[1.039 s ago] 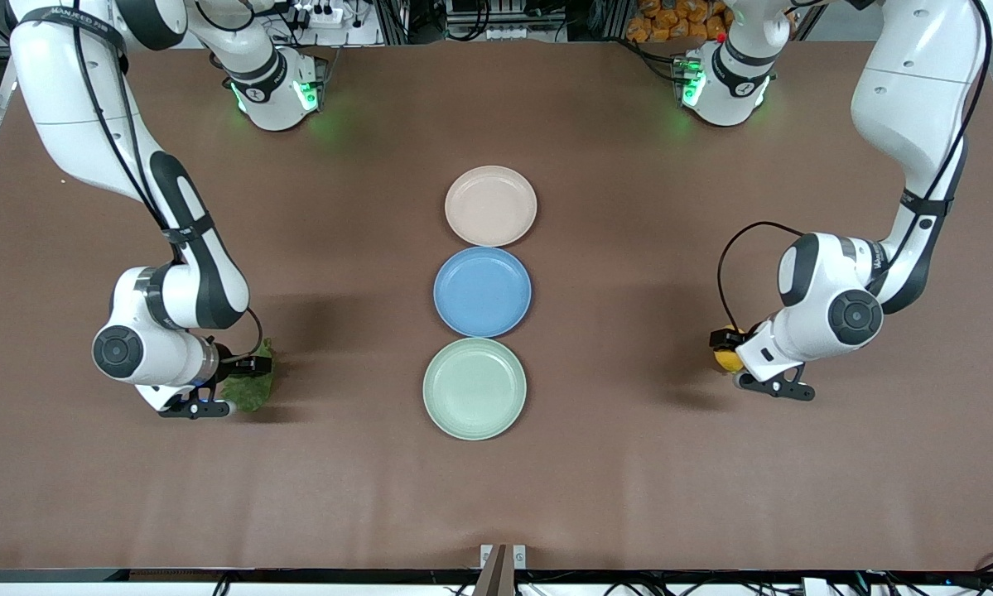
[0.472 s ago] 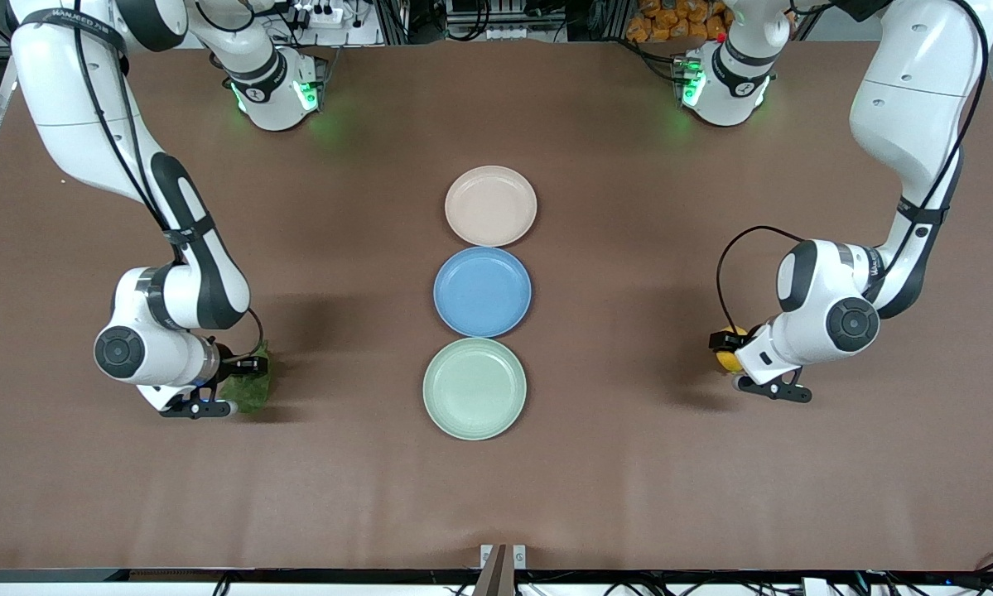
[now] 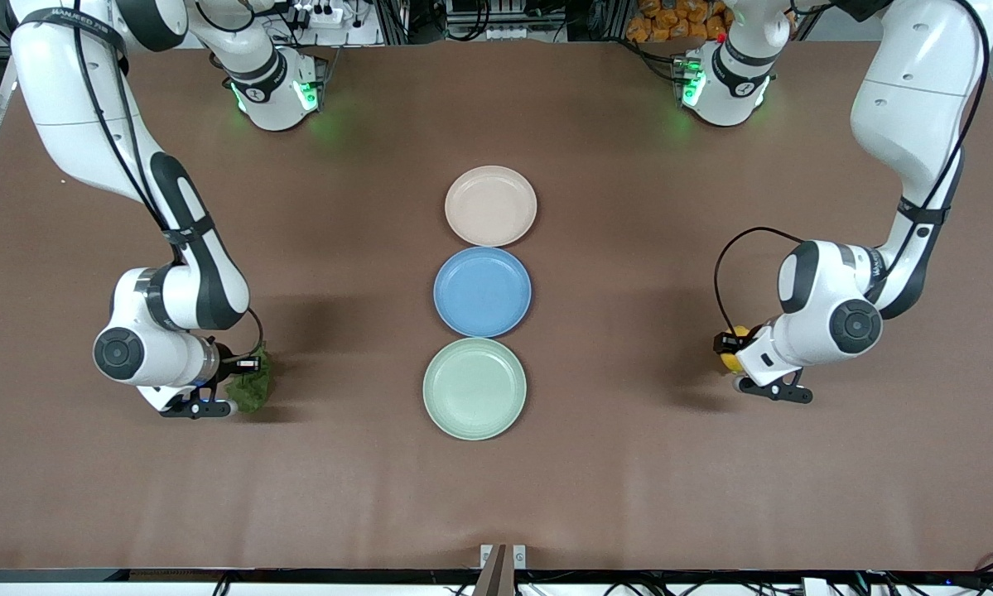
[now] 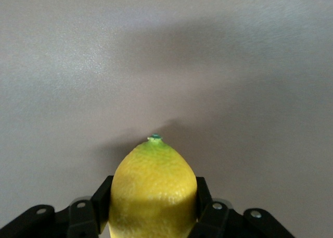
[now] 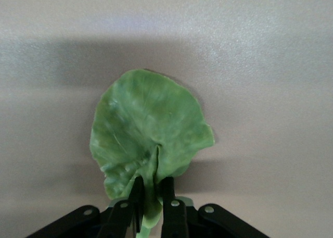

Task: Place lemon and lettuce in plates
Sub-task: 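Carry the lettuce to the green plate while the left gripper carries the lemon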

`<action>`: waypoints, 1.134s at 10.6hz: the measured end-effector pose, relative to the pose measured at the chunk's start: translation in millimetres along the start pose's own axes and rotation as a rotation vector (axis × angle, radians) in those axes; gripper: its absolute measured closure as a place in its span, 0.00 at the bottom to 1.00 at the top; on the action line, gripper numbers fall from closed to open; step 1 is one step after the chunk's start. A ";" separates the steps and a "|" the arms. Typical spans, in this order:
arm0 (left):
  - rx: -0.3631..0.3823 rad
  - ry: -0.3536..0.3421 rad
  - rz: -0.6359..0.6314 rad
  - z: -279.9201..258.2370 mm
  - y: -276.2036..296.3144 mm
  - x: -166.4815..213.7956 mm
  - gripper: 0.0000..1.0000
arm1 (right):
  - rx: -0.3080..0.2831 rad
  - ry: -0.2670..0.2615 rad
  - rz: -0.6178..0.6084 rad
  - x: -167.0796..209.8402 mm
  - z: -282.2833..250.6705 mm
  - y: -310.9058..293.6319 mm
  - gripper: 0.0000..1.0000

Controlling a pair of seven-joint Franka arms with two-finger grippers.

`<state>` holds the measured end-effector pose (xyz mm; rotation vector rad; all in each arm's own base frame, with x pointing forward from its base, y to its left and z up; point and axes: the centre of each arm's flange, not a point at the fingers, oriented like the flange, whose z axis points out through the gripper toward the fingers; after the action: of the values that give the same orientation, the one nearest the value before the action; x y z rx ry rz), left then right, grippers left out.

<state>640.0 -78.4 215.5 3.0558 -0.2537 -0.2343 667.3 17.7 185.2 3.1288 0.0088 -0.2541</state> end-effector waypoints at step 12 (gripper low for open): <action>-0.039 -0.015 -0.091 -221.8 311.8 -207.1 0.35 | 0.090 0.069 0.117 -2.9 -134.0 -228.1 0.97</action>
<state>423.4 -338.5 488.8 3.0311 -0.1101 -0.2636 684.7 246.2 317.4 3.2108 -0.1904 -0.1487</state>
